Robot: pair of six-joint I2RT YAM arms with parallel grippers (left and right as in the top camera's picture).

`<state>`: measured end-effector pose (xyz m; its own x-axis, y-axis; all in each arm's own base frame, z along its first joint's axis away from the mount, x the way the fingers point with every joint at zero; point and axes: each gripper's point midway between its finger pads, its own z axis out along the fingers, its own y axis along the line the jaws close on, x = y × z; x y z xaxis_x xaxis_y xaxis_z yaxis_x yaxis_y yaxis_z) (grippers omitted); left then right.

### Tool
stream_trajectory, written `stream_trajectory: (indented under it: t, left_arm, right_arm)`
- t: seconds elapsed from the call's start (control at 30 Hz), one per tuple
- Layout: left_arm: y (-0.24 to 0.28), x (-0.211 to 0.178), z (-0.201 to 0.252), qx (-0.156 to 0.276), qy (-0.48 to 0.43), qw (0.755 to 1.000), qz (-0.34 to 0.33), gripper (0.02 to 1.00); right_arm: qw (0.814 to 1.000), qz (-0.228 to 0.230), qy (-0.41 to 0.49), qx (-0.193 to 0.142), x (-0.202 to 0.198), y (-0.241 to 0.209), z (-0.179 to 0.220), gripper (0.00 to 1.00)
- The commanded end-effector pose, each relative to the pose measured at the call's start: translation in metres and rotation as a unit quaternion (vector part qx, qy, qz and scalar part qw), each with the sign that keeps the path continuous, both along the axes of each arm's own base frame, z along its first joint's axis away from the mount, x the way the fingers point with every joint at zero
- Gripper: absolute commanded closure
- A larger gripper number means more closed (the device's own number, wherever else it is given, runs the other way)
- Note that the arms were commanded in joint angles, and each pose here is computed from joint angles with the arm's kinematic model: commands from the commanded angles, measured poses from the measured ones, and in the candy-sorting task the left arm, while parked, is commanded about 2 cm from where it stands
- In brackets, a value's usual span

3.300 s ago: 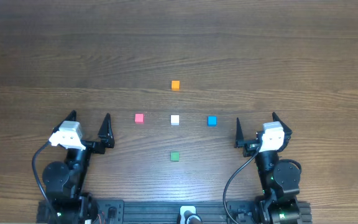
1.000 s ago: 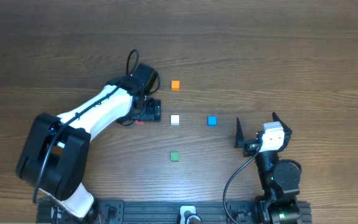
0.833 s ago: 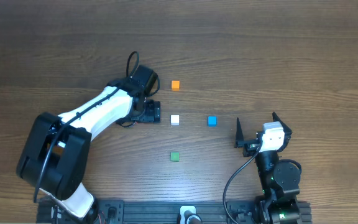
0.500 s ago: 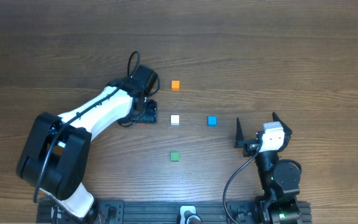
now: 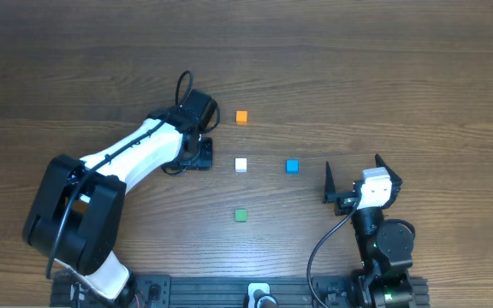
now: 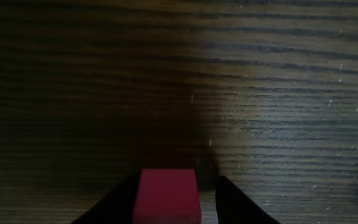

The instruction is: Stack Cubes

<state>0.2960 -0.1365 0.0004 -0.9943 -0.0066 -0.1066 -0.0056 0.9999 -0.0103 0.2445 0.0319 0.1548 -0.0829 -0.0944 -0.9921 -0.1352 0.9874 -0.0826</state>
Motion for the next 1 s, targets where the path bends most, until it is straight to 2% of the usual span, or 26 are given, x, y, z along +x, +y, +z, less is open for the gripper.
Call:
stream_trajectory:
  t: [0.03, 0.23, 0.57, 0.7, 0.8, 1.0]
  left_arm:
    - [0.003, -0.005, -0.005, 0.007, 0.008, 1.0, -0.003, 0.625]
    - [0.003, -0.005, -0.005, 0.007, 0.008, 1.0, -0.002, 0.759]
    - [0.001, -0.002, 0.003, 0.001, 0.0, 1.0, 0.017, 0.873]
    - [-0.015, 0.002, 0.03, -0.009, -0.014, 0.999, 0.036, 0.928]
    - [-0.035, 0.006, 0.057, -0.01, -0.027, 0.999, 0.046, 0.93]
    - [-0.087, 0.007, 0.098, -0.038, -0.063, 0.997, 0.032, 0.932]
  right_arm:
    - [1.0, 0.002, -0.001, 0.0, 0.0, 0.0, -0.002, 0.007]
    - [1.0, 0.002, -0.001, 0.0, 0.0, 0.0, -0.002, 0.007]
    - [1.0, 0.002, -0.001, 0.0, 0.0, 0.0, -0.002, 0.009]
    - [1.0, 0.002, -0.001, 0.0, 0.0, 0.0, -0.002, 0.007]
    - [1.0, 0.002, -0.001, 0.0, 0.0, 0.0, -0.002, 0.007]
    - [1.0, 0.002, -0.001, 0.0, 0.0, 0.0, -0.002, 0.007]
